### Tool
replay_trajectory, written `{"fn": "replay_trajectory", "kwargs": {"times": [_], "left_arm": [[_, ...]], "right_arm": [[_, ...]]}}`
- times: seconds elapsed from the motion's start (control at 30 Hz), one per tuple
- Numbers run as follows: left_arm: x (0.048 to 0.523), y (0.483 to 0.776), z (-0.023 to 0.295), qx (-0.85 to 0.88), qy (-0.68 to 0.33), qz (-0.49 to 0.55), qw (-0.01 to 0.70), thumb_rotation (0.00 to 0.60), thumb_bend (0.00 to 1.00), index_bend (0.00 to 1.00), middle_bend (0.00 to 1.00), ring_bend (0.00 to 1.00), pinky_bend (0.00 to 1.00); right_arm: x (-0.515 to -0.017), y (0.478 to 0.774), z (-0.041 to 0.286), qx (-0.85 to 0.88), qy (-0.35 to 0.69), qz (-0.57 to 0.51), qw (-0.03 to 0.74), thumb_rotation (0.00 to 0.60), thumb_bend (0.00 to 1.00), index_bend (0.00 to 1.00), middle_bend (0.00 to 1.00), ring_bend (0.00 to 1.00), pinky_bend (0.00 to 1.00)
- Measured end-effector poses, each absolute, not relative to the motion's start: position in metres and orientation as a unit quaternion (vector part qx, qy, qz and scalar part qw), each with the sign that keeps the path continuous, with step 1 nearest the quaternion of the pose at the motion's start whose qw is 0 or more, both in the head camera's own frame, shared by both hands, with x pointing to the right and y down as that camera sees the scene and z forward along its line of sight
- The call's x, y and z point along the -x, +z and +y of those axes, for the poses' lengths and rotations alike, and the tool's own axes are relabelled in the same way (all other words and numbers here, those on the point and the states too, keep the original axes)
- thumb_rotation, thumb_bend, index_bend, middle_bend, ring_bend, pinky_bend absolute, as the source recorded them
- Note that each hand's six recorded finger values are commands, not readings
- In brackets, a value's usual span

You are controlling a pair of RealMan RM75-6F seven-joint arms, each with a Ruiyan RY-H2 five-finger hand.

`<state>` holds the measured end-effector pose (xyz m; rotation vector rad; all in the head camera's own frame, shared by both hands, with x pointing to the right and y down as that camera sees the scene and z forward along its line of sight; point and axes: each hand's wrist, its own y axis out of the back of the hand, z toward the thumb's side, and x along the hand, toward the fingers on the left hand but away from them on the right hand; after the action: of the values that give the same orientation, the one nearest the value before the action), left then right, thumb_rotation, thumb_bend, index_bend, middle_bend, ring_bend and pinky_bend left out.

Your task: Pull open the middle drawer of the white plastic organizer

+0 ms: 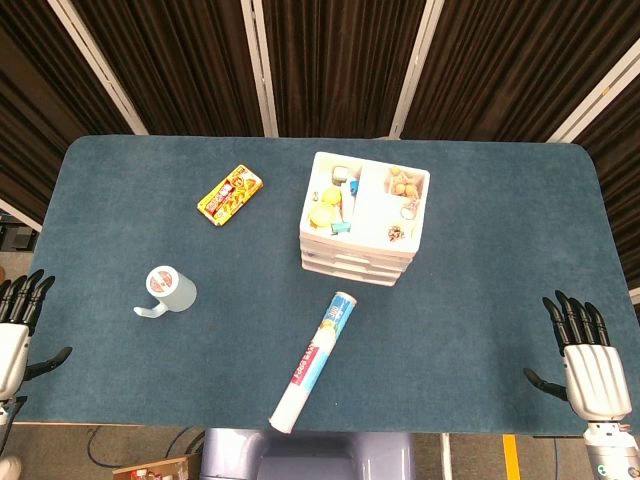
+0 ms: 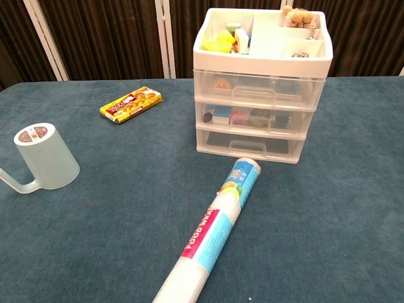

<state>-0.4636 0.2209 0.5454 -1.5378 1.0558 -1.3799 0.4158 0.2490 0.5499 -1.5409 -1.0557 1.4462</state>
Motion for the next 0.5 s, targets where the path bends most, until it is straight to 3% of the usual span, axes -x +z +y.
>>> {"fn": "replay_trajectory", "kwargs": {"times": [0.4, 0.47, 0.5], "left_arm": [[0.4632, 0.5459, 0.2207, 0.609, -0.545, 0.417, 0.398, 0.600, 0.00, 0.00, 0.00, 0.00, 0.04], [0.4633, 0.5460, 0.2204, 0.609, -0.545, 0.417, 0.397, 0.600, 0.00, 0.00, 0.00, 0.00, 0.04], [0.4632, 0.5460, 0.2204, 0.609, -0.545, 0.418, 0.397, 0.600, 0.00, 0.00, 0.00, 0.00, 0.04]], "right_arm": [[-0.4135, 0.5477, 0.2480, 0.610, 0.558, -0.422, 0.373, 0.600, 0.11, 0.00, 0.00, 0.00, 0.03], [-0.4112, 0.5470, 0.2476, 0.614, 0.553, -0.426, 0.370, 0.600, 0.12, 0.00, 0.00, 0.00, 0.09], [-0.4097, 0.5466, 0.2475, 0.616, 0.549, -0.428, 0.368, 0.600, 0.14, 0.00, 0.03, 0.03, 0.18]]}}
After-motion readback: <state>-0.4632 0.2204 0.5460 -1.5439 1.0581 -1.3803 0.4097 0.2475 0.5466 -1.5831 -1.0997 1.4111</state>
